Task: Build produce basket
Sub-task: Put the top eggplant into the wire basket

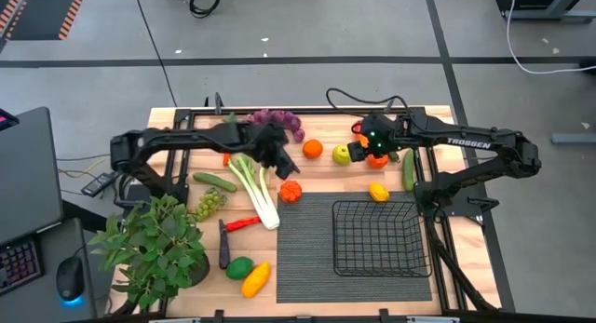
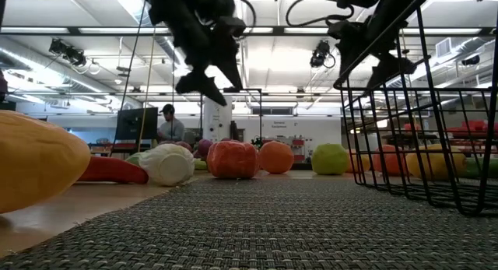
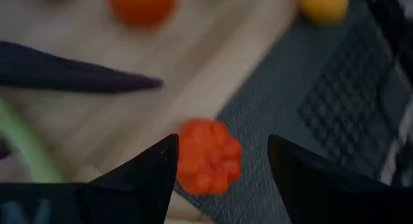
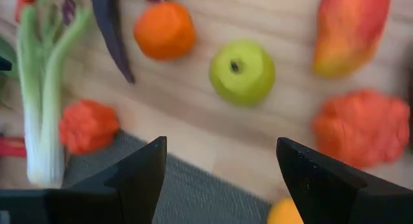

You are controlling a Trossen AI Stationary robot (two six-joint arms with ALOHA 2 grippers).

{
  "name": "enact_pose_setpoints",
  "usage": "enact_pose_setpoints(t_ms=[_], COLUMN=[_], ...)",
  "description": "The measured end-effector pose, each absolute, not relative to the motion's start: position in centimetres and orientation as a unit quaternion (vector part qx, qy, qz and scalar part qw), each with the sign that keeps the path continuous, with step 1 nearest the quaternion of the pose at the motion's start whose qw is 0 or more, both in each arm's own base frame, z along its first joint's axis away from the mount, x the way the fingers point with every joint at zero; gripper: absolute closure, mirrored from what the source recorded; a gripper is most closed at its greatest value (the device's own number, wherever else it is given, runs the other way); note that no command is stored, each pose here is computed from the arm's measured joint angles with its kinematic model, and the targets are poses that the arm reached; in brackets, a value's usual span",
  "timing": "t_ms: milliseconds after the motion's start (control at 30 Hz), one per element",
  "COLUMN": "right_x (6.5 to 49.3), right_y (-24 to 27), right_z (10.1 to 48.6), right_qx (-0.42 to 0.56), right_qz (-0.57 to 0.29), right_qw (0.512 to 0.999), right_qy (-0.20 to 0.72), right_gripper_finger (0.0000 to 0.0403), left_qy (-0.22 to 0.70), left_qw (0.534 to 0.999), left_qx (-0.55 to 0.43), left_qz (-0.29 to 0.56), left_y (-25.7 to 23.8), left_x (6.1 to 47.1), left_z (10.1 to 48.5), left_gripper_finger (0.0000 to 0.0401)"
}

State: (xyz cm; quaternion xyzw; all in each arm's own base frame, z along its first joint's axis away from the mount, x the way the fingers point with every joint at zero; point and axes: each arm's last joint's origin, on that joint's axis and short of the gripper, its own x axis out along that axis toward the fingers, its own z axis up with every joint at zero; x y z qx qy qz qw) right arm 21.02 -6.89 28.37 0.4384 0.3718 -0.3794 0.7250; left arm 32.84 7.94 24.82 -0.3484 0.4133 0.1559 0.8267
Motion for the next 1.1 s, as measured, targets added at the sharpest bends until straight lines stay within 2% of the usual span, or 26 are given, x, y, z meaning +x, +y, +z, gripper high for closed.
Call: enact_pose_setpoints(t_ms=[167,267,467,600,767,867,1000,1100], right_x=[20.2,20.0,20.4,20.5,20.7,20.8,20.9,20.9], right_y=[-5.9,-5.4,-4.3,-3.7,-3.0,-2.7,-2.4,-2.2], right_z=[27.9,27.8,27.8,27.8,27.8,27.9,27.9,27.9], right_qx=[0.472,0.489,0.512,0.514,0.505,0.495,0.476,0.467], right_qz=[-0.381,-0.38,-0.375,-0.373,-0.36,-0.348,-0.334,-0.326], right_qw=[0.676,0.656,0.645,0.644,0.653,0.664,0.679,0.686], right_qy=[0.418,0.432,0.426,0.426,0.434,0.44,0.448,0.453], right_gripper_finger=[0.0106,0.0104,0.0096,0.0093,0.0092,0.0091,0.0092,0.0092], left_qy=[0.442,0.461,0.5,0.505,0.513,0.513,0.525,0.522], left_qw=[0.838,0.837,0.828,0.837,0.845,0.845,0.836,0.828], left_qx=[-0.312,-0.292,-0.254,-0.208,-0.092,-0.017,0.077,0.185], left_qz=[0.069,0.045,0.012,0.012,0.121,0.153,0.138,0.082], left_y=[7.5,7.5,7.5,7.6,8.7,9.6,10.7,11.2], left_x=[33.8,34.1,34.3,34.5,34.3,34.2,34.2,34.5], left_z=[23.3,22.3,20.5,20.1,20.1,20.4,20.1,19.9], left_gripper_finger=[0.0141,0.0128,0.0087,0.0058,0.0047,0.0047,0.0047,0.0047])
